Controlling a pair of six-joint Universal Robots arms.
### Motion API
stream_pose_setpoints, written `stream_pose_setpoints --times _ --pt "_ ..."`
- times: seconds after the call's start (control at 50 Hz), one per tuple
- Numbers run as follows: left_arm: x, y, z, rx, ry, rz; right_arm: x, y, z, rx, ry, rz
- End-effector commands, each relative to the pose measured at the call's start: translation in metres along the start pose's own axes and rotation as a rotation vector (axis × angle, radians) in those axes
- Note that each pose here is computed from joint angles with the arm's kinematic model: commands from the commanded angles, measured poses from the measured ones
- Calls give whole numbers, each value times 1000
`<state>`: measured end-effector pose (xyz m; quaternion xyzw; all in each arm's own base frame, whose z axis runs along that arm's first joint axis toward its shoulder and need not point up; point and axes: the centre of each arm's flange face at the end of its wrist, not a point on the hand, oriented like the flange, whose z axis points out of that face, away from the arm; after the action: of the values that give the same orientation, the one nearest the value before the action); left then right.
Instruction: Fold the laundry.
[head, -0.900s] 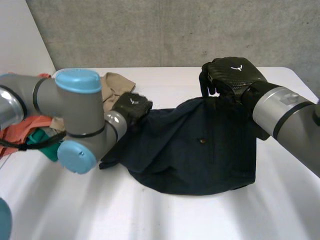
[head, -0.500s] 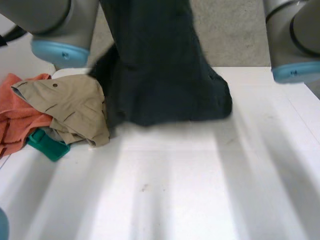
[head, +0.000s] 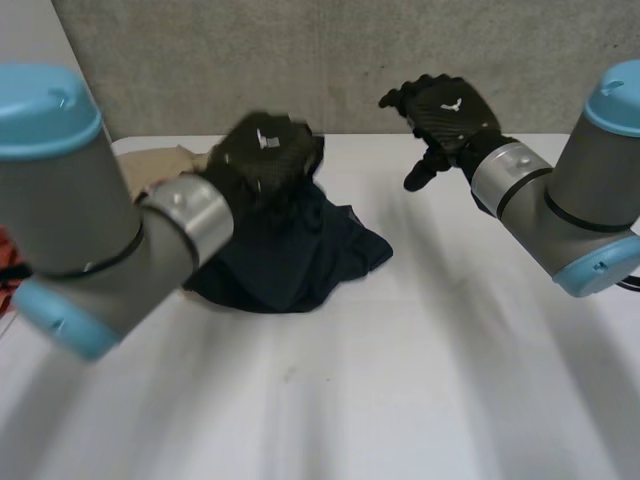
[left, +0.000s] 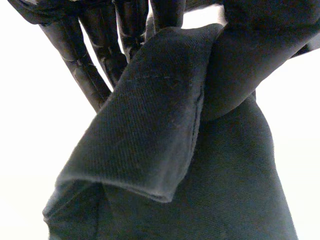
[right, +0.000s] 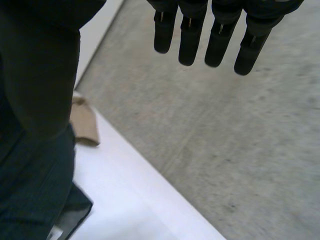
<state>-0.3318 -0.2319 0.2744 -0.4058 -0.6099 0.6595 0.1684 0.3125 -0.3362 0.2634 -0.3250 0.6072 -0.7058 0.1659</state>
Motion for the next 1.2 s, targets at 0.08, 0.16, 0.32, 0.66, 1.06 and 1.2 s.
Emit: stream_pose_setpoints --times 0.08,0.16,0.32,0.66,1.06,1.2 --pt "42 9 -66 -66 129 116 -35 31 26 -49 -294 -185" --pt "47 13 -74 -82 140 112 -63 40 25 -35 -403 -258" --pt "41 17 -75 -107 101 114 -110 76 20 -95 -464 -332" --pt "14 11 -63 -62 -1 121 -44 40 3 -208 -65 -207" --pt "15 81 -10 -255 -39 87 -63 60 -102 -417 13 -125" --pt "20 78 -25 -273 -17 80 -27 8 -92 -335 87 -117"
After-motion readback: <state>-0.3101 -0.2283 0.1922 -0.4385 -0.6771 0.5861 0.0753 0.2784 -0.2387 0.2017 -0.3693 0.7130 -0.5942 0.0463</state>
